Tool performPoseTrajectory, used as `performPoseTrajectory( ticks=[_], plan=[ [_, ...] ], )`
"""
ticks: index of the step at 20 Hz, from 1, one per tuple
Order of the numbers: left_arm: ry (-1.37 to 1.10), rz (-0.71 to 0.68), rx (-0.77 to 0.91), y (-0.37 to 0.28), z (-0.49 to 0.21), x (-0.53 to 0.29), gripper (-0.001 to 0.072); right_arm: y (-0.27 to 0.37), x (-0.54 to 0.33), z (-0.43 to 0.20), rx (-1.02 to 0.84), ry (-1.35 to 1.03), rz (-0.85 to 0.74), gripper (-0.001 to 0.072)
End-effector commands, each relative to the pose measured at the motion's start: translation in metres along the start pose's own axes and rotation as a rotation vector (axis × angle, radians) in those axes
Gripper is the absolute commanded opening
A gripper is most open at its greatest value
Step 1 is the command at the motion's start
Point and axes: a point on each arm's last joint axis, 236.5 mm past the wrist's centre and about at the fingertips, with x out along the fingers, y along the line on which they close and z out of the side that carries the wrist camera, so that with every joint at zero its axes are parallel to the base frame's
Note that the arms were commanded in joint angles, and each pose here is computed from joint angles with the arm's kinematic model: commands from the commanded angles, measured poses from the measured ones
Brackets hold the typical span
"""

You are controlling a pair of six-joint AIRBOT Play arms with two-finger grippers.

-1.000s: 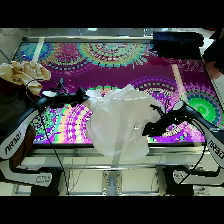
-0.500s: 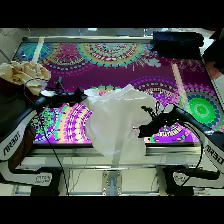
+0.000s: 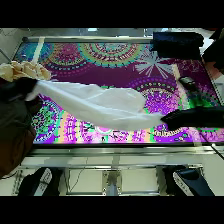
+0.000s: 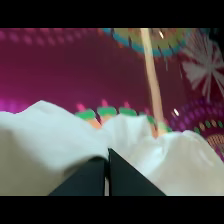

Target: Fold the shirts.

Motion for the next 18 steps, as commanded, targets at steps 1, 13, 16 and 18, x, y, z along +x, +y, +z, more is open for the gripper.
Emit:
performPoseTrajectory(
  ticks=[1, 13, 16, 18],
  plan=[
    [-0.379, 0.227, 0.188, -0.021, 0.066, -0.134, 0.0006, 0.004, -0.152, 0.044, -0.005, -0.518, -0.231, 0.0010],
    [0.184, -0.046, 0.049, -0.009, 0.003, -0.021, 0.0006, -0.106, 0.045, 0.120, 0.109, 0.058, -0.277, 0.0009],
    [0.507, -0.025, 0.068, 0.030, -0.076, 0.073, 0.0006, -0.129, 0.151, 0.145, 0.161, 0.067, -0.196, 0.0009],
    [0.566, 0.000, -0.007, 0.046, -0.112, 0.136, 0.0007, -0.134, 0.203, 0.169, 0.220, -0.021, -0.127, 0.0010]
  ],
)
